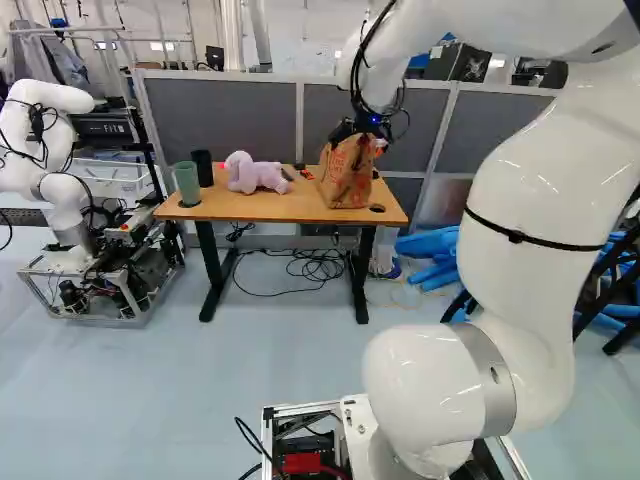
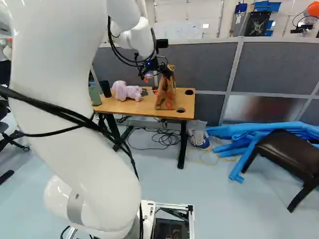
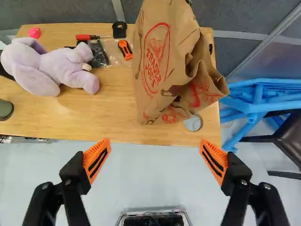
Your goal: Pick up the bag on the ground and place it on the table
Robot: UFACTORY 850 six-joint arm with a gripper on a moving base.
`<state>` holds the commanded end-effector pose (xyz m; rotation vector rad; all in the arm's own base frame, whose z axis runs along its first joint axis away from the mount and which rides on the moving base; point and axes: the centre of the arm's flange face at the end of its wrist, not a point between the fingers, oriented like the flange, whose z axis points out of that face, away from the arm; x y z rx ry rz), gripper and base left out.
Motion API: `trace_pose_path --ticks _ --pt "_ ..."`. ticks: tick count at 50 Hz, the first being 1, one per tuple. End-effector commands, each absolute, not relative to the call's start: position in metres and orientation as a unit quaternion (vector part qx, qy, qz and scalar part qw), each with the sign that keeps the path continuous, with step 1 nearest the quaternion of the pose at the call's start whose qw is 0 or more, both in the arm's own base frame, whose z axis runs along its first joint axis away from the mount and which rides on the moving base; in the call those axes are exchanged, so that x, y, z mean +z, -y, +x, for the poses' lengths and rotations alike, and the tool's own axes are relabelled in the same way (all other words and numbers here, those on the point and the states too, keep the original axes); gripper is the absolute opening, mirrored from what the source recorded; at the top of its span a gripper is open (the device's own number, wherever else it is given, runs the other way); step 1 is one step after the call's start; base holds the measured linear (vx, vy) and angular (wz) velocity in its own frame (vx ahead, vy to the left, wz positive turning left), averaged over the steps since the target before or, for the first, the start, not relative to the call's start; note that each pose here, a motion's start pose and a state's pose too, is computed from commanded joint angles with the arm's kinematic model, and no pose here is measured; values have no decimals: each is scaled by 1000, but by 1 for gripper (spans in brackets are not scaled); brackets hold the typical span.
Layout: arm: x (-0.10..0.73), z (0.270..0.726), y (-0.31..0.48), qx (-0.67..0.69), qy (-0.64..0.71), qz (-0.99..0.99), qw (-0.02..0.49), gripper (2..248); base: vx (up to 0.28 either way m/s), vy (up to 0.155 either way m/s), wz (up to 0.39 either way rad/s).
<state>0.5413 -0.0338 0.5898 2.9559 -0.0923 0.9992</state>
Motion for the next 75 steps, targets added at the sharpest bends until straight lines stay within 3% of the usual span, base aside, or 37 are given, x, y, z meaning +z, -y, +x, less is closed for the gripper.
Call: trace_pose_path --ticks 75 --pt "419 360 6 516 7 857 4 247 0 0 0"
